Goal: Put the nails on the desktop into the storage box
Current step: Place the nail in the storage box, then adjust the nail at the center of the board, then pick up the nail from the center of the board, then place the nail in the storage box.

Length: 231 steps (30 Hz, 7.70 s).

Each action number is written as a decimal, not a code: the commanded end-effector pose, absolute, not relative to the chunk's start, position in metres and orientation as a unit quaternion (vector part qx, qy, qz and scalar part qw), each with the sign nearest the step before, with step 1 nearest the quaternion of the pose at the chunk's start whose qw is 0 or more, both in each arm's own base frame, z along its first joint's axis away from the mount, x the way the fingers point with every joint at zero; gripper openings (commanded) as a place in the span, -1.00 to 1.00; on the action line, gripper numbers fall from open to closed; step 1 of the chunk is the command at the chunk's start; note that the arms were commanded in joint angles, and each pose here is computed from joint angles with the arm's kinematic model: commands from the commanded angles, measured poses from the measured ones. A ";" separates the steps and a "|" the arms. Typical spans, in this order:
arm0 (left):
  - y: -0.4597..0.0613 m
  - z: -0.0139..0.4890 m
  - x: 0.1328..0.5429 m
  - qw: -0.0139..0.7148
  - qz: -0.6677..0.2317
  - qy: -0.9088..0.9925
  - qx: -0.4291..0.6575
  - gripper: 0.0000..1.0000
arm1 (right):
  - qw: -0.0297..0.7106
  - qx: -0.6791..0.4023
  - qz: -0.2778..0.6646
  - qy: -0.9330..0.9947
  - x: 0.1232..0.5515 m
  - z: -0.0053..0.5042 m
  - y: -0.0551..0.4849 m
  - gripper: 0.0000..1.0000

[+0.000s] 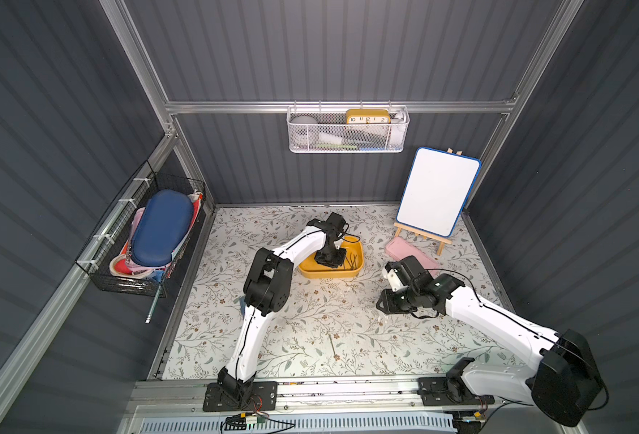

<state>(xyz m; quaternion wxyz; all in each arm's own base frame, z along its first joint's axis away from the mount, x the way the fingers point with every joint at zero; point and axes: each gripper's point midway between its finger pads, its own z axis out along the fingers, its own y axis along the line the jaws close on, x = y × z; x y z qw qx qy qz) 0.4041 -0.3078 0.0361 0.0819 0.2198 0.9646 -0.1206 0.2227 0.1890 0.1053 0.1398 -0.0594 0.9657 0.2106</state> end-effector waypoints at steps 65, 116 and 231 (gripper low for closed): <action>-0.271 -0.002 0.080 -0.076 -0.060 0.987 0.131 -0.27 | 0.076 -0.069 0.248 0.963 0.203 0.081 0.217 -0.30; -0.324 -0.014 0.272 0.059 -0.076 0.987 0.132 -0.26 | 0.134 0.014 0.175 0.975 0.189 0.097 0.145 -0.27; -0.265 0.119 0.419 0.197 -0.081 0.972 0.103 -0.33 | 0.118 0.000 0.207 0.971 0.198 0.079 0.161 -0.28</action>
